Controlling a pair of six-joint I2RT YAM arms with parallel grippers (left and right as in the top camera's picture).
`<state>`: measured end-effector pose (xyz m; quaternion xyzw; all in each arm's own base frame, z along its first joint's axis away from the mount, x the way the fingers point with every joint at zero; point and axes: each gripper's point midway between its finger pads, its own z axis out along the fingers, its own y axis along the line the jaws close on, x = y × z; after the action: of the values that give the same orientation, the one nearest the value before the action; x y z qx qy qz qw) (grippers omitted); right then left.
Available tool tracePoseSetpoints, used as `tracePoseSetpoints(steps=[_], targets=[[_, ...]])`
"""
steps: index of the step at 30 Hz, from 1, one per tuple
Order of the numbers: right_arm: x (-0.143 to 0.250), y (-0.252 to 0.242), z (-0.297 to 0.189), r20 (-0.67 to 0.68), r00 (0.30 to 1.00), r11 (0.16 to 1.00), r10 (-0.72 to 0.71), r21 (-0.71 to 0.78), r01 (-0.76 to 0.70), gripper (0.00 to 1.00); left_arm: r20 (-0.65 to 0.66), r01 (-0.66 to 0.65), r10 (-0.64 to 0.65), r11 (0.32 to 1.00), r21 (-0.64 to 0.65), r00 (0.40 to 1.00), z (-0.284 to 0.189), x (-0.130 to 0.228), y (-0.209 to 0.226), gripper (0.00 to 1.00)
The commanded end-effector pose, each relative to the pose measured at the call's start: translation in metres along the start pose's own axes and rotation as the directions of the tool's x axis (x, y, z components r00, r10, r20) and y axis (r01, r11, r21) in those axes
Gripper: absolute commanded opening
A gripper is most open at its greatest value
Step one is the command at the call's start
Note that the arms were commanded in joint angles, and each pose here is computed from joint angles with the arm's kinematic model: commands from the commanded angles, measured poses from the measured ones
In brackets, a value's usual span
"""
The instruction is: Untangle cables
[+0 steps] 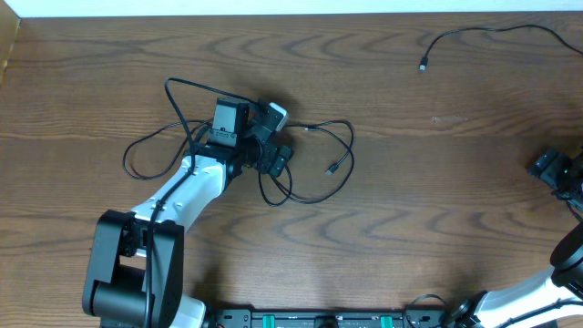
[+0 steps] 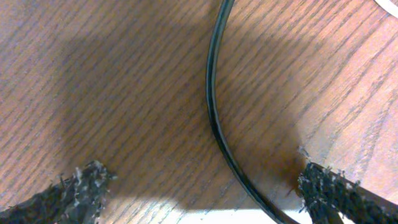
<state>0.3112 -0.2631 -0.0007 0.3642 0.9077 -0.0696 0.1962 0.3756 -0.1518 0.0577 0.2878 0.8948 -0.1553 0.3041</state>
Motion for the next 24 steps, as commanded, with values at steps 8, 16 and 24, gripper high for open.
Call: tracePoseSetpoints(steps=[8,16,24], targets=[[0.007,0.035,0.011,-0.031,0.996,0.982,0.083,-0.168,-0.087,0.22,0.002,0.004,-0.004,1.000,0.007,1.000,0.000,0.000,0.000,0.93],[-0.026,0.062,0.011,0.083,0.980,0.960,0.183,-0.229,-0.160,0.03,0.002,0.004,-0.004,1.000,0.007,1.000,0.000,0.000,0.000,0.93],[-0.057,0.095,0.043,0.190,0.919,0.899,0.346,-0.348,-0.266,0.02,0.003,0.004,-0.004,1.000,0.006,1.000,0.000,0.000,0.000,0.93]])
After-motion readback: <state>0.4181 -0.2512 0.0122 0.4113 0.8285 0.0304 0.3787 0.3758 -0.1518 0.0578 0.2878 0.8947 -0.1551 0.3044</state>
